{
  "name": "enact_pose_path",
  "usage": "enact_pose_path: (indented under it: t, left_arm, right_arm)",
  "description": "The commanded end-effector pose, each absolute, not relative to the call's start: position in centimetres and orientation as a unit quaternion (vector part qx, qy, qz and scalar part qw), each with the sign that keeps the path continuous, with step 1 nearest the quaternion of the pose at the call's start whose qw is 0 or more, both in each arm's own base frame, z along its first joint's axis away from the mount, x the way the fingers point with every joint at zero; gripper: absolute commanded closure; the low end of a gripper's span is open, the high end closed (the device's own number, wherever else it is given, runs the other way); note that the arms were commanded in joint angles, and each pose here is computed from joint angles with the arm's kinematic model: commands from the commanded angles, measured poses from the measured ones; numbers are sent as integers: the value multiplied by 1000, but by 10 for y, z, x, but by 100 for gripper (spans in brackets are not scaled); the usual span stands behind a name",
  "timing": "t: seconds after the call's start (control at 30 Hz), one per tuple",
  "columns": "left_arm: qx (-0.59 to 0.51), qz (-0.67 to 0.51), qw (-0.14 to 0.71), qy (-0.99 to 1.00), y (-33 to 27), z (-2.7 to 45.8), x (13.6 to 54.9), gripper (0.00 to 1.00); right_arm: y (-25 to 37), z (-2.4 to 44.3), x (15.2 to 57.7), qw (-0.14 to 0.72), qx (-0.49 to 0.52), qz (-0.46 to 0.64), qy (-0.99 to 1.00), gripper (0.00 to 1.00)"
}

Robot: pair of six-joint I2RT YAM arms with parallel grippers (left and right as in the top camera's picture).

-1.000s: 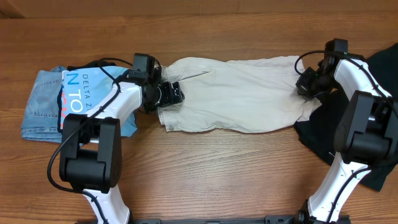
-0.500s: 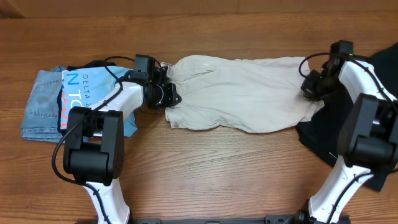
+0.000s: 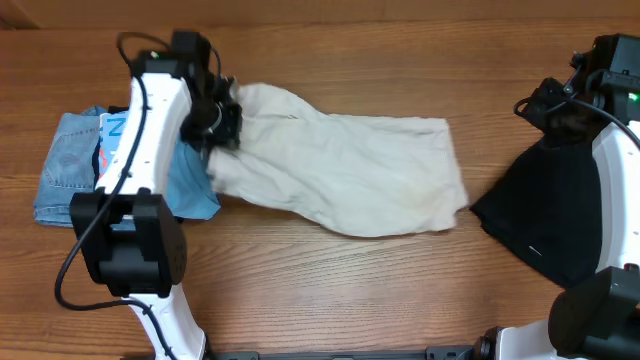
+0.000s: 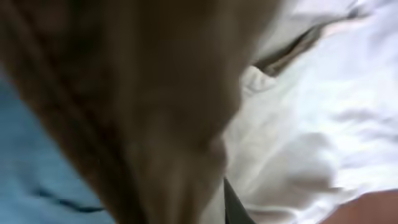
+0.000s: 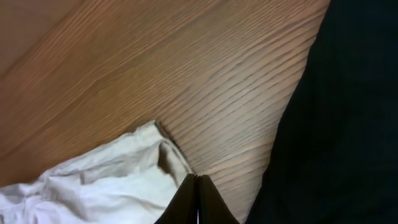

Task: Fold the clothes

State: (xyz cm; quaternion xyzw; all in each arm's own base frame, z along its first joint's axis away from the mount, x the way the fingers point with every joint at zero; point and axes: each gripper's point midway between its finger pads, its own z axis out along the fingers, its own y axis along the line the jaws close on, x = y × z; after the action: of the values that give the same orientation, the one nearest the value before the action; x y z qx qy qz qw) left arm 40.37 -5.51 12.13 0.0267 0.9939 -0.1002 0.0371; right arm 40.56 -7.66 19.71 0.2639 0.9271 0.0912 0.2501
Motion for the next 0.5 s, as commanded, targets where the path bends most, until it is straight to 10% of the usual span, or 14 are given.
enact_pose_path:
  t: [0.0,0.47]
  left_arm:
    - [86,-59,149,983,-61,202,432,96]
    - [213,1,155,965,-255,161,397,96]
  right_arm:
    - [-70,206,407,260,253,111,925,96]
    - [-62,204,402,246,250,129,928,96]
